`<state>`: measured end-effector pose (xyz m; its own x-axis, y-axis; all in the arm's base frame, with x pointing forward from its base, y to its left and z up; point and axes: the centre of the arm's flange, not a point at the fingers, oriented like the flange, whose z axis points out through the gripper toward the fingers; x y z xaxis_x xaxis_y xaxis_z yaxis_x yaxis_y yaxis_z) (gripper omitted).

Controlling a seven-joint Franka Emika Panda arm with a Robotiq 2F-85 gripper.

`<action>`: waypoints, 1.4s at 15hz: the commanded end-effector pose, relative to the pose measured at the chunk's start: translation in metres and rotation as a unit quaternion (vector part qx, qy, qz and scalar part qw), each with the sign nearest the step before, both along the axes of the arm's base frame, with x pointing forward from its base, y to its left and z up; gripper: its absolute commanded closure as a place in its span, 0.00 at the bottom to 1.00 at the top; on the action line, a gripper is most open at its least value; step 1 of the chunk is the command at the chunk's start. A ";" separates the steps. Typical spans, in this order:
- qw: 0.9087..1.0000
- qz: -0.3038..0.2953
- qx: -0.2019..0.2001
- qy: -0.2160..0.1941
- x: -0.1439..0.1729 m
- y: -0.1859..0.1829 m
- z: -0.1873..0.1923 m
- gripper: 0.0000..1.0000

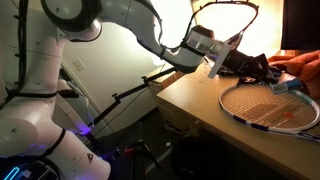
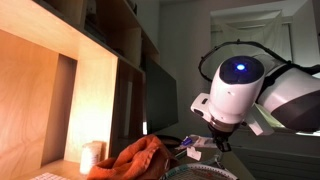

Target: Drop the box on the racket onto the floor

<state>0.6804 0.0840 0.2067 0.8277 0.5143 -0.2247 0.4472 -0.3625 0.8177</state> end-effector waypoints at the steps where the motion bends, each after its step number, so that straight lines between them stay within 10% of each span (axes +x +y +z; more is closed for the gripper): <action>1: 0.994 -0.071 -0.074 -0.030 -0.031 0.005 0.008 0.96; 8: 0.943 -0.208 -0.249 -0.081 -0.071 0.014 0.006 0.96; 11: 0.937 -0.225 -0.259 -0.065 -0.077 0.015 0.006 0.96; 16: 0.958 -0.183 -0.218 -0.046 -0.074 0.014 0.000 0.95; 21: 0.966 -0.161 -0.200 -0.034 -0.069 0.012 -0.007 0.52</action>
